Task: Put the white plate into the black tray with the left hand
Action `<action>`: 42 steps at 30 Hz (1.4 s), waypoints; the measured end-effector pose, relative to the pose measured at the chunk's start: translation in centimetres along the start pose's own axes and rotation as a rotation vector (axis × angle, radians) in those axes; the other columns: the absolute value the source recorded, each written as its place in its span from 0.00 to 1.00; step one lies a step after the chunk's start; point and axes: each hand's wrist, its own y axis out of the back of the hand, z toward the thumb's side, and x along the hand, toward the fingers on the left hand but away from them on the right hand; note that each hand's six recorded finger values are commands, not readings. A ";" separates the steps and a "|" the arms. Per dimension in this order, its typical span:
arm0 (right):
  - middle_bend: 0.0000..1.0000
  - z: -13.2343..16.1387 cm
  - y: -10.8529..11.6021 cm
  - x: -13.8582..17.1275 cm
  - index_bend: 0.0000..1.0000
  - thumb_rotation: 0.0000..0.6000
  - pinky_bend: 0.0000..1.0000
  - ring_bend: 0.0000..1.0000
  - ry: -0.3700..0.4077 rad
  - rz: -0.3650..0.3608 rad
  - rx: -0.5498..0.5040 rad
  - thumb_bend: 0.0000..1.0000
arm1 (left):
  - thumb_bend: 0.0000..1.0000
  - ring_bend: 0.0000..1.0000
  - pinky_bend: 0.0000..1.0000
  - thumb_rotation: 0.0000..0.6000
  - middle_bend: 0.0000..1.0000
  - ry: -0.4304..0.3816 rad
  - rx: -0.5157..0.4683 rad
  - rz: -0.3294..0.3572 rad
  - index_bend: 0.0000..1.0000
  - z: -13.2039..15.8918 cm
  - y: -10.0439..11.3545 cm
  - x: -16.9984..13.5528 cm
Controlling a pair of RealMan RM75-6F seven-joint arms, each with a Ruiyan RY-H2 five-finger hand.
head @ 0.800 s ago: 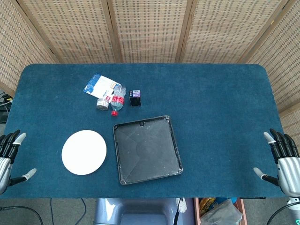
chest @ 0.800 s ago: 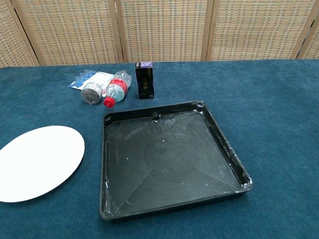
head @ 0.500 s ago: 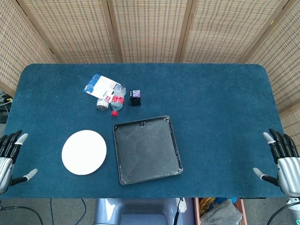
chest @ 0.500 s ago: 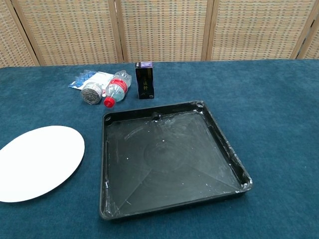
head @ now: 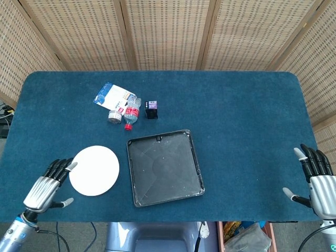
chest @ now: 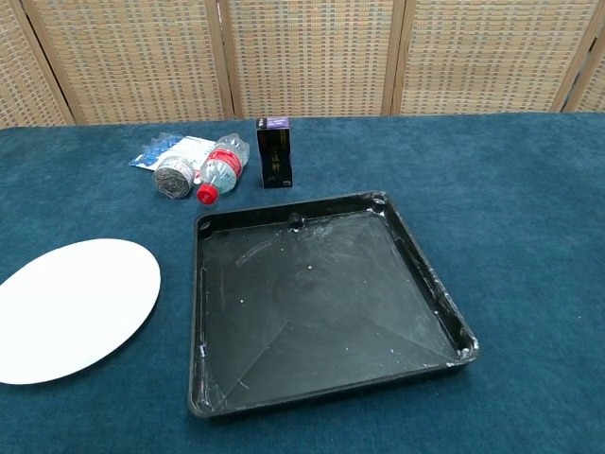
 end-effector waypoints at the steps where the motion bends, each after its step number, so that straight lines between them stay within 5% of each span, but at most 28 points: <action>1: 0.00 0.0 0.0 0.0 0.00 1.00 0.00 0.00 -0.001 0.000 -0.002 0.00 | 0.11 0.00 0.00 1.00 0.00 -0.007 -0.003 -0.008 0.01 0.1 -0.7 0.2; 6: 0.00 -0.2 0.2 -0.1 0.00 1.00 0.00 0.00 -0.004 -0.002 -0.013 0.00 | 0.16 0.00 0.00 1.00 0.00 -0.024 -0.032 -0.035 0.16 0.5 -4.2 0.9; 15: 0.00 -0.3 0.3 -0.1 0.00 1.00 0.00 0.00 -0.005 0.000 -0.028 0.00 | 0.23 0.00 0.00 1.00 0.00 -0.003 -0.041 -0.060 0.22 0.6 -7.6 1.6; 34: 0.00 -0.4 0.4 -0.1 0.00 1.00 0.00 0.00 -0.003 0.004 -0.042 0.00 | 0.31 0.00 0.00 1.00 0.00 0.020 -0.024 -0.052 0.24 0.0 -8.7 2.6; 42: 0.00 -0.5 0.4 -0.1 0.00 1.00 0.00 0.00 -0.003 0.005 -0.043 0.00 | 0.44 0.00 0.00 1.00 0.00 0.038 -0.026 -0.033 0.31 -0.5 -8.7 3.2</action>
